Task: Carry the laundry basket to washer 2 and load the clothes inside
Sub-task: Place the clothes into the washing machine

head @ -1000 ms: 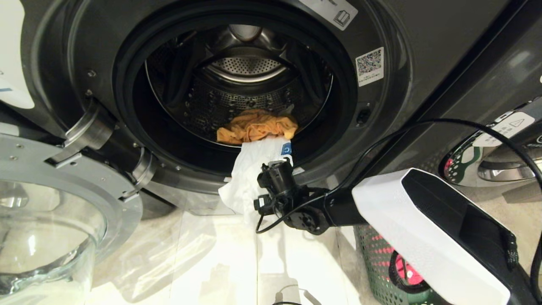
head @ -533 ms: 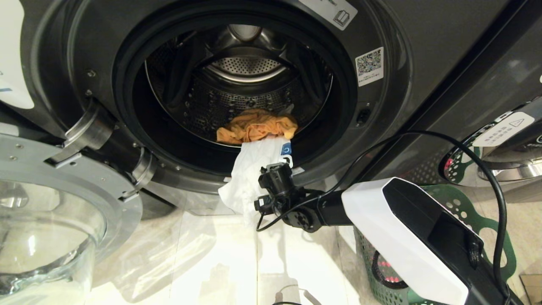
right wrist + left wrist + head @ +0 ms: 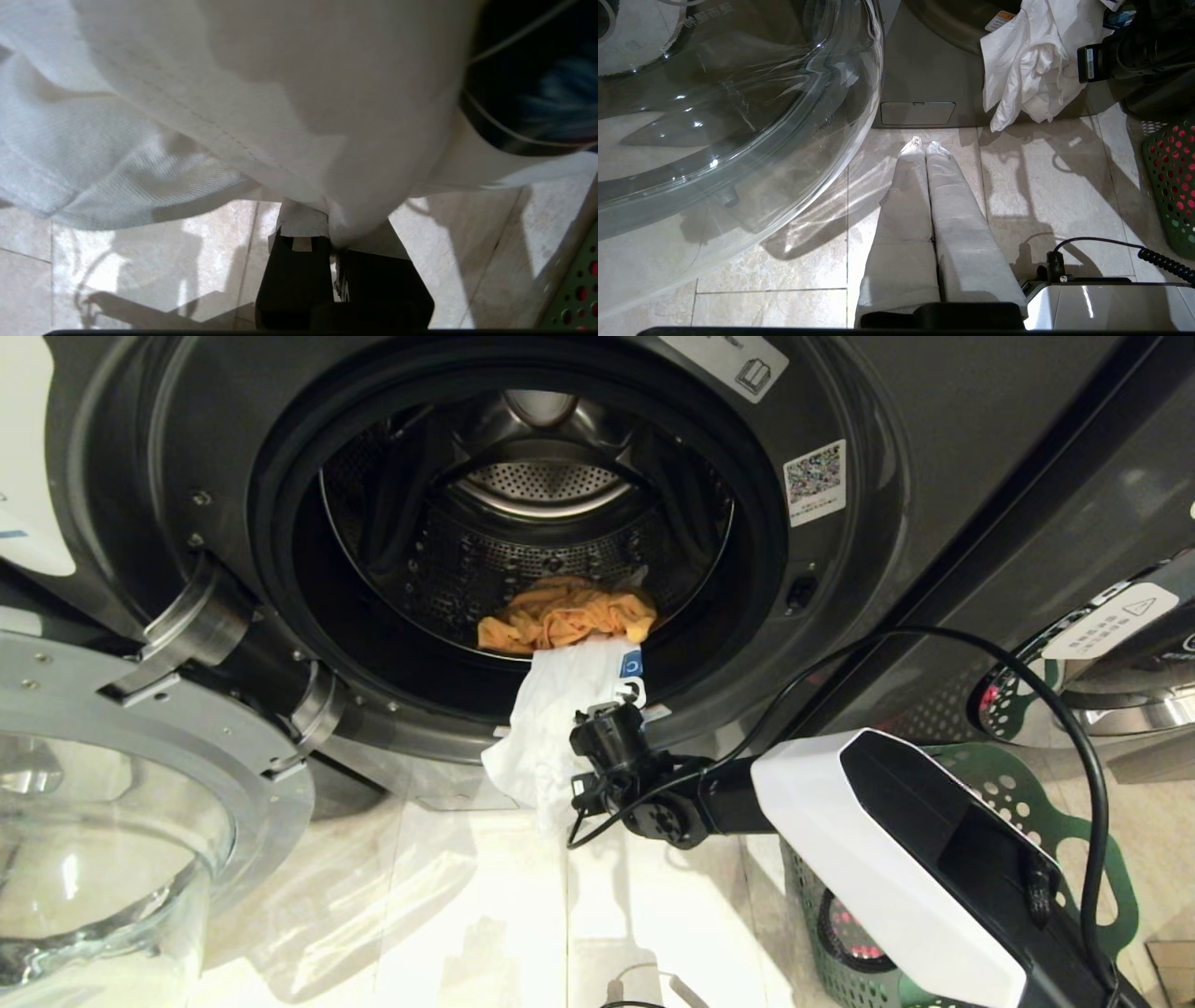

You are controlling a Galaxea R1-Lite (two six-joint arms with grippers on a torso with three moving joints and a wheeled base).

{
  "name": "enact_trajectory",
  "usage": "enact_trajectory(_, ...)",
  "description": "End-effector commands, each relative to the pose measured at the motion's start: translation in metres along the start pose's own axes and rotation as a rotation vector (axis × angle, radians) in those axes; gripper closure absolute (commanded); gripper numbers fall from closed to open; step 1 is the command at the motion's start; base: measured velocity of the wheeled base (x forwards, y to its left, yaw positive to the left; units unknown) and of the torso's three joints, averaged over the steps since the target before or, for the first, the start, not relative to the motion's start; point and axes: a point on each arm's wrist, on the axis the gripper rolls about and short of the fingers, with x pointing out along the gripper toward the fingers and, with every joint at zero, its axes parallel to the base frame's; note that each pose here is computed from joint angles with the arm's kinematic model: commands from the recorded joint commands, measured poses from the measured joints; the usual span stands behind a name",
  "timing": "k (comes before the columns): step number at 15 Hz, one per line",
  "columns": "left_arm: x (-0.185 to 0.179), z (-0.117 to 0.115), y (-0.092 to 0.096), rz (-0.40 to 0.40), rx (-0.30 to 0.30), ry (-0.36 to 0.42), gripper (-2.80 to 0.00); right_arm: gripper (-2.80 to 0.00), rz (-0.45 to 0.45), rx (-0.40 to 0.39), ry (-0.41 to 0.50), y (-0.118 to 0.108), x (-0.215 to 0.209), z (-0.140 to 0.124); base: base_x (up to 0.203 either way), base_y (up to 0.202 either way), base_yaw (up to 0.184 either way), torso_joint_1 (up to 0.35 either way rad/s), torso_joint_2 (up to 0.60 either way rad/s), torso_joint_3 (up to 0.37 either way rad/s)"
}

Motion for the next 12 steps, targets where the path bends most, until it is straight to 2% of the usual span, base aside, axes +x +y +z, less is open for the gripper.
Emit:
enact_trajectory(1,0.000,0.000,0.000,0.000,0.000,0.000,0.00,0.00,0.000,0.003,-0.008,0.000,-0.003,0.003,0.000,0.000,0.000,0.000,0.00,0.000)
enact_trajectory(4,0.000,0.000,0.000,0.000,0.000,0.000,0.00,0.00,-0.002,0.004,-0.002,-0.001,-0.011,0.009,0.000,0.000,0.000,0.000,0.00,0.000)
enact_trajectory(8,0.000,0.000,0.000,0.000,0.000,0.000,0.00,0.00,0.019,0.011,-0.029,0.001,-0.042,0.034,0.000,0.000,0.000,0.000,0.00,0.000)
enact_trajectory(10,0.000,0.000,0.000,0.000,0.000,0.000,0.00,0.00,0.054,0.017,-0.078,0.014,-0.065,0.047,0.000,0.000,0.000,0.000,0.00,0.000)
enact_trajectory(12,0.000,0.000,0.000,0.000,0.000,0.000,0.00,0.00,0.038,0.045,-0.195,0.022,-0.073,0.061,0.000,0.000,0.000,0.000,0.00,0.000)
